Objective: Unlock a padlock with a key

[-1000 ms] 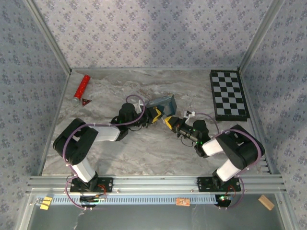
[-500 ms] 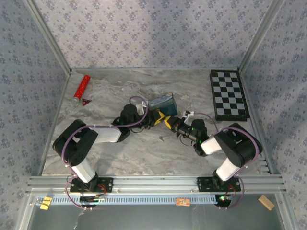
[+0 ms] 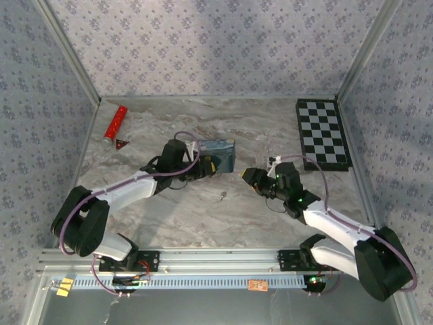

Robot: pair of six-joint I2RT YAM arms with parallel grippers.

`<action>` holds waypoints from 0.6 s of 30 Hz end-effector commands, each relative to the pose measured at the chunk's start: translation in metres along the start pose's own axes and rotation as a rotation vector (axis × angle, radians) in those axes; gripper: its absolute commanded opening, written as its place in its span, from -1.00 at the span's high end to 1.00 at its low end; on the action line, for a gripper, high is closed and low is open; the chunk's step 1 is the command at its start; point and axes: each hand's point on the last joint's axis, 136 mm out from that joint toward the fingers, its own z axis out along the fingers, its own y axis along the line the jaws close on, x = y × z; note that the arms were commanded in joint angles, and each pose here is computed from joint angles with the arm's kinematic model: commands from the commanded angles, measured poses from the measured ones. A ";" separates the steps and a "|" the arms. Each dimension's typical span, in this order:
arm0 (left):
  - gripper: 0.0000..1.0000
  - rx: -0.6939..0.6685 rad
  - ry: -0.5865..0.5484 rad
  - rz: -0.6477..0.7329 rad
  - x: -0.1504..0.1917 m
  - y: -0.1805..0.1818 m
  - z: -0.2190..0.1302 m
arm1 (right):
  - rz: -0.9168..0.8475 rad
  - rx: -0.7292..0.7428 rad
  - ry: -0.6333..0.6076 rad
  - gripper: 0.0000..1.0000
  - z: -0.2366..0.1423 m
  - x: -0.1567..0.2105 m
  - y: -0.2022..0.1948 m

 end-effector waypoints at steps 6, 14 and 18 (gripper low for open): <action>1.00 -0.058 -0.038 0.174 -0.019 0.008 0.012 | -0.183 0.329 0.113 0.05 -0.005 0.021 -0.038; 1.00 -0.185 0.035 0.129 -0.015 0.051 0.033 | -0.336 0.446 0.236 0.05 0.026 0.043 -0.027; 0.92 -0.220 0.060 0.112 -0.012 0.066 0.036 | -0.376 0.486 0.315 0.14 0.048 0.054 -0.028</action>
